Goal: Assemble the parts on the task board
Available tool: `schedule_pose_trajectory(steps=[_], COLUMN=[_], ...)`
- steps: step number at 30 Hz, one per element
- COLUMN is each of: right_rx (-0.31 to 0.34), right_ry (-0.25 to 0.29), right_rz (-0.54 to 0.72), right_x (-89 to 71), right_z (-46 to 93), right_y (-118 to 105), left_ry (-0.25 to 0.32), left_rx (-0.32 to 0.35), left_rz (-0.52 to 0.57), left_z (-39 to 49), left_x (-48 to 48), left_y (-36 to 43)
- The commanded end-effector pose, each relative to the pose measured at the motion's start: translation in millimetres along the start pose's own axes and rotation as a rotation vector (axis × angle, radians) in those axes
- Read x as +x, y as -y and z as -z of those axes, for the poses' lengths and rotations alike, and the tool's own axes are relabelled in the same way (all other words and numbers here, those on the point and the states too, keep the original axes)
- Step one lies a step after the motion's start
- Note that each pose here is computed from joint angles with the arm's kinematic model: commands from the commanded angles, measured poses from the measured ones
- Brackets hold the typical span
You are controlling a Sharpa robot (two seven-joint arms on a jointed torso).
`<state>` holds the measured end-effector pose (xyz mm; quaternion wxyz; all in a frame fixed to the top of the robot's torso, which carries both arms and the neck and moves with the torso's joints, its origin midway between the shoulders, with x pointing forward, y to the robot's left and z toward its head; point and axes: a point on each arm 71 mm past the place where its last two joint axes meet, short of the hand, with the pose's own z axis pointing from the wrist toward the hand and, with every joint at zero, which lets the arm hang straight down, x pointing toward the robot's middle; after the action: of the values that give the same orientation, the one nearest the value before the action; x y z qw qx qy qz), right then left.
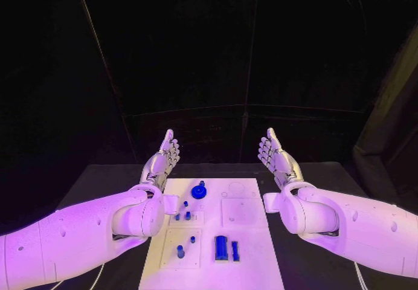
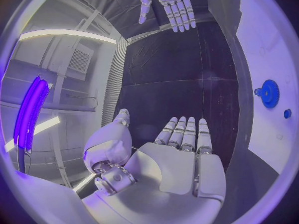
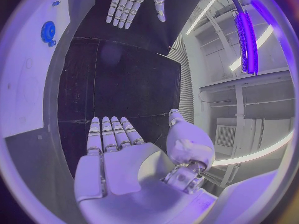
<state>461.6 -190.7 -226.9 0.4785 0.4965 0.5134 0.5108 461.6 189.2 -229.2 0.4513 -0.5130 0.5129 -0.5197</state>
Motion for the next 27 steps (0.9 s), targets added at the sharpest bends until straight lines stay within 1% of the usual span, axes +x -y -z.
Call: schedule_pose_trajectory(steps=[1, 27], right_rx=[-0.020, -0.020], right_ry=[0.032, 0.032], right_rz=[0.006, 0.006], right_x=[-1.6, -1.6], right_z=[0.0, 0.0], right_y=[-2.7, -2.7], left_ry=[0.051, 0.051], left_rx=[0.054, 0.054], left_rz=[-0.059, -0.059], left_z=[0.3, 0.3], left_x=[-2.9, -2.9], left_y=[5.3, 5.3])
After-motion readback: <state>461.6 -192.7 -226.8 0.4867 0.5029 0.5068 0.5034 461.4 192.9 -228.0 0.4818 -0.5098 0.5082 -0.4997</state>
